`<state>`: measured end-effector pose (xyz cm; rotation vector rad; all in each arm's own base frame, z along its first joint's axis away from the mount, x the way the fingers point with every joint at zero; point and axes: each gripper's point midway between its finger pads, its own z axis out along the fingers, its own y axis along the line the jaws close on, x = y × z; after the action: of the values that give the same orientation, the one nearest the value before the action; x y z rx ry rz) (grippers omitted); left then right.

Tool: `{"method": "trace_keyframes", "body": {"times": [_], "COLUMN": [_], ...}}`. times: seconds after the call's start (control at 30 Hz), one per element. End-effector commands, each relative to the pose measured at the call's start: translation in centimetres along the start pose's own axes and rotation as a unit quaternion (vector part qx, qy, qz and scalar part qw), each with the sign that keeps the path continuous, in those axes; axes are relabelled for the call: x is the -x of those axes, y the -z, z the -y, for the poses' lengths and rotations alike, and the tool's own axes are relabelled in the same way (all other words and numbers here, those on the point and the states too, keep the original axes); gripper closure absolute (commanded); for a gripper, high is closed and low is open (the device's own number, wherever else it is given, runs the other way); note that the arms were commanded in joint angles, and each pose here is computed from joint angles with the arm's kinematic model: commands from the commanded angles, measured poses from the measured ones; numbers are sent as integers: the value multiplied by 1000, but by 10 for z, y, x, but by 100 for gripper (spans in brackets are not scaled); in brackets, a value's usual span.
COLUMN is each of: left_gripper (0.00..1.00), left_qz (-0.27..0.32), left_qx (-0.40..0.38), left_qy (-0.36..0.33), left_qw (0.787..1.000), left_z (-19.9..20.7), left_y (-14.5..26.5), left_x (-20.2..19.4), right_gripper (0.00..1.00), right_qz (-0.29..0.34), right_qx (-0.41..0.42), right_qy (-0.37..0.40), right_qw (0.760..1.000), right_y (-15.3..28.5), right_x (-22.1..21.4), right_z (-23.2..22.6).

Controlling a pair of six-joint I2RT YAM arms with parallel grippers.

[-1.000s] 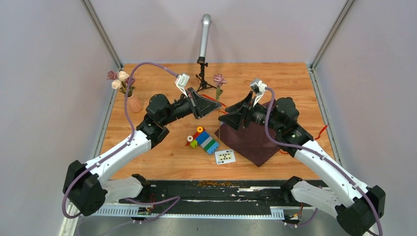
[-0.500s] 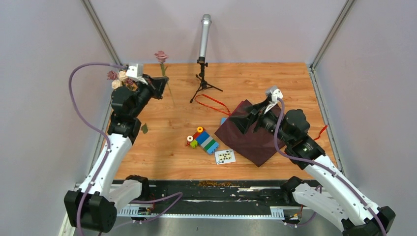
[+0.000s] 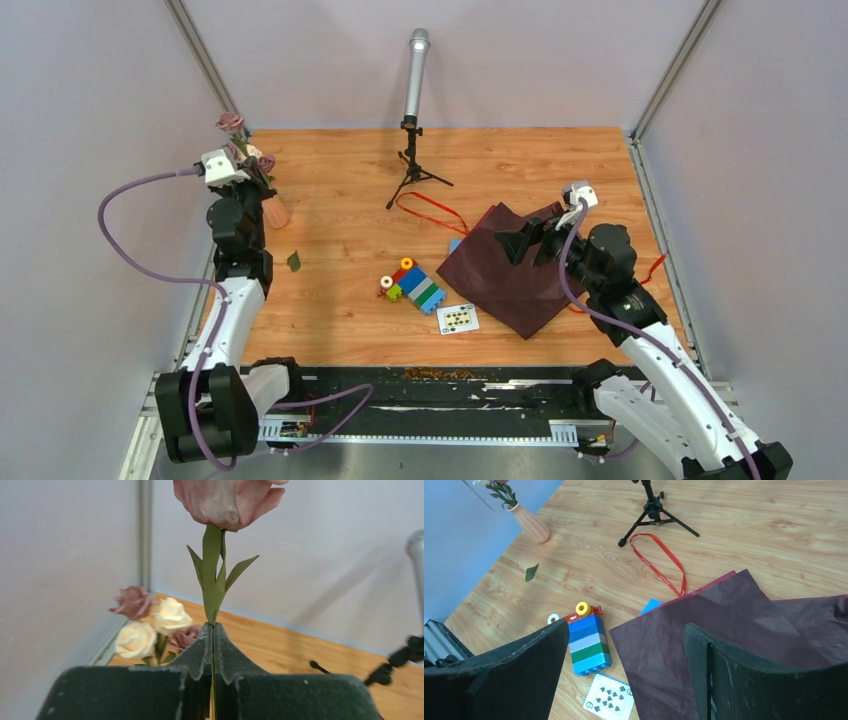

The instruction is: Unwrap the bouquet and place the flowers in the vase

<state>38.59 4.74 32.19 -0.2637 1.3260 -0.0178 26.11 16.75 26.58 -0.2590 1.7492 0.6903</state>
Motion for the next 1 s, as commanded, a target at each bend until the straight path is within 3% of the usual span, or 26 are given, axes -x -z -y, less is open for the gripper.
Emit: {"method": "trace_keyframes", "body": {"times": [0.0, 0.43, 0.97], "left_gripper": [100, 100, 100], "left_qz": [89, 101, 105], "left_qx": [86, 138, 115], "left_qy": [-24, -37, -37], "left_qw": [992, 985, 987], "left_z": [-38, -70, -78], "left_y": [-2, -12, -40], "left_x": [35, 16, 5], "right_gripper": [14, 14, 14], "right_qz": [11, 10, 7], "right_qx": [-1, -12, -15], "right_qy": [-4, -15, -21], "right_qw": [1000, 1000, 1000], "right_y": [6, 7, 5], "right_x": [4, 0, -3], "right_z": [5, 15, 21]}}
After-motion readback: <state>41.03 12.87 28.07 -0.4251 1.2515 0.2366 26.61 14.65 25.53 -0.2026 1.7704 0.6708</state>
